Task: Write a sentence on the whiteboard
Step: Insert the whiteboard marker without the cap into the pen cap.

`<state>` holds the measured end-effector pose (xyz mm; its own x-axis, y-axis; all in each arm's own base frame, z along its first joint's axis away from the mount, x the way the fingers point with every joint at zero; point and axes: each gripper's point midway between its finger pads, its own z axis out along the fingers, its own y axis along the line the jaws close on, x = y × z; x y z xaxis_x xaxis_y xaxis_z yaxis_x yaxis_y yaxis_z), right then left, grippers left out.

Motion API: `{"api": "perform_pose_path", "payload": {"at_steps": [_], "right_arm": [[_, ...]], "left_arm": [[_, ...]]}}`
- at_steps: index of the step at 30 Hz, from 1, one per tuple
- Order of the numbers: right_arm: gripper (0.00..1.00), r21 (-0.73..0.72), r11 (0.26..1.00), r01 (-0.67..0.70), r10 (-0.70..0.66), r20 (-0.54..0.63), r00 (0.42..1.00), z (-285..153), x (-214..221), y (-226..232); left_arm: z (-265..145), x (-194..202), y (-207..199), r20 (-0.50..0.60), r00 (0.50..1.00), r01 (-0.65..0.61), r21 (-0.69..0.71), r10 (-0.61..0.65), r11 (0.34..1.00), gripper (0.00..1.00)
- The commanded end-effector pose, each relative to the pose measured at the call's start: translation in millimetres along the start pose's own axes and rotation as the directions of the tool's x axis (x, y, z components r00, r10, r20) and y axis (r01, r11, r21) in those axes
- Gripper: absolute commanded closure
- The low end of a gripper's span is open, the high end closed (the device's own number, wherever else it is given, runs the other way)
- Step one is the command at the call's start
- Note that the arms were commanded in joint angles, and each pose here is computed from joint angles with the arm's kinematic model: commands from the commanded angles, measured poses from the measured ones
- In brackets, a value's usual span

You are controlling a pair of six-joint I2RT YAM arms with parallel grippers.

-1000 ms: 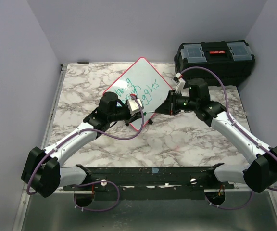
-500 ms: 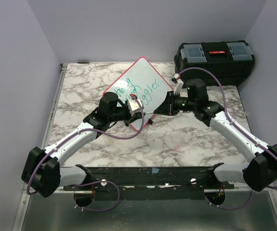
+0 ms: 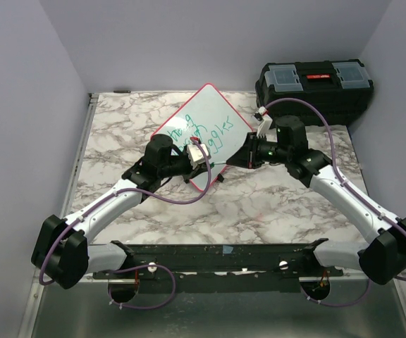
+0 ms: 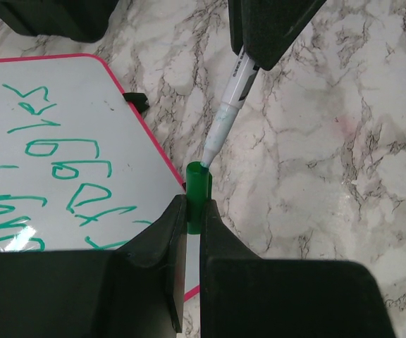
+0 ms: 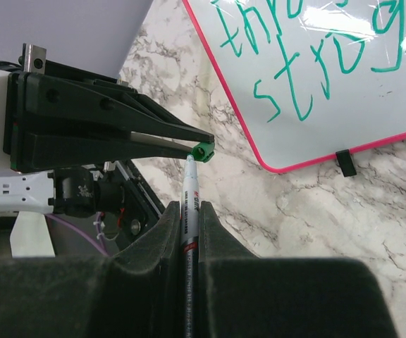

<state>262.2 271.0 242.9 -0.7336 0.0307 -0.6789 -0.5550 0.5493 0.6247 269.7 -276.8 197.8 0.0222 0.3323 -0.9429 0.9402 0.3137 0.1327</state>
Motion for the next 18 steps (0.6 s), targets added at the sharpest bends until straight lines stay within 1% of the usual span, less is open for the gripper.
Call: {"api": "perform_pose_path", "payload": {"at_steps": [1, 18], "right_arm": [[0.99, 0.02, 1.0, 0.016, -0.018, 0.059, 0.998, -7, -13, 6], [0.99, 0.037, 0.999, -0.009, 0.008, 0.023, 1.0, 1, -2, -5]], "left_arm": [[-1, -20, -2, 0.064, 0.997, -0.041, 0.006, 0.041, 0.999, 1.0], [-3, -22, -2, 0.074, 0.996, -0.047, 0.001, 0.047, 0.999, 1.0]]}}
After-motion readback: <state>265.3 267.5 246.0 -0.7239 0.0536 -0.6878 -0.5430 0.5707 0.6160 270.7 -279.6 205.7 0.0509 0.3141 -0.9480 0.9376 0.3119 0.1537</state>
